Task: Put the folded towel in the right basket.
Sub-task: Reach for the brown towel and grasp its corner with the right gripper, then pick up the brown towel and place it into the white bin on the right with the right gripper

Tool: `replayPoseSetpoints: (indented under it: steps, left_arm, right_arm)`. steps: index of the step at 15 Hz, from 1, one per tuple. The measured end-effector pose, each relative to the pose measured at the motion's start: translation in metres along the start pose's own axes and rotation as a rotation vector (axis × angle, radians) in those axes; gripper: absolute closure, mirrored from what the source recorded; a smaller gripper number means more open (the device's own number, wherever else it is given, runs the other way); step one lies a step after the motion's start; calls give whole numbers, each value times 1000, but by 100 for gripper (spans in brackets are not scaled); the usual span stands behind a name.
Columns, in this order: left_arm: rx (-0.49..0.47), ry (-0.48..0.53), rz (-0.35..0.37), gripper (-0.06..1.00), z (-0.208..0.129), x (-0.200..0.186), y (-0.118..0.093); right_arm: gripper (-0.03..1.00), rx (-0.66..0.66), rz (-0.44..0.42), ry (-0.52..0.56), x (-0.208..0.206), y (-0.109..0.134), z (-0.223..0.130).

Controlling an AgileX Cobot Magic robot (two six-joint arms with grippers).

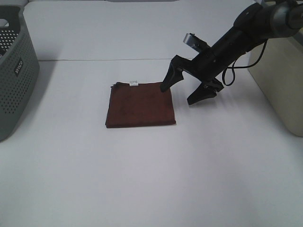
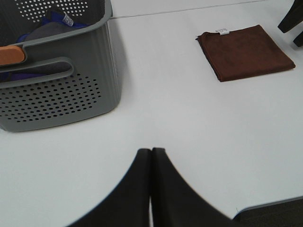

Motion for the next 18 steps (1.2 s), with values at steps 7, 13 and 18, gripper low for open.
replayPoseSetpoints:
  steps: [7,13,18]
  left_arm:
    - [0,0,0,94,0,0,0]
    - [0,0,0,94,0,0,0]
    - [0,0,0,94,0,0,0]
  right_arm:
    - [10,18,41,-2,42,16,-4]
    - [79,76,41,-78,79,21,-2]
    - [93,64,63,-63,78,25,-3]
Point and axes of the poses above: a point on each arm's last joint axis where the gripper is mounted, x pointing out along that axis toward the gripper, y along the wrist's bending axis when the last joint is at zero, z = x × y, the point moved 3 cm from there along x, pointing out along that axis toward the gripper, and after that the axes turned 4 degrees about x, right-handed, at the moved point
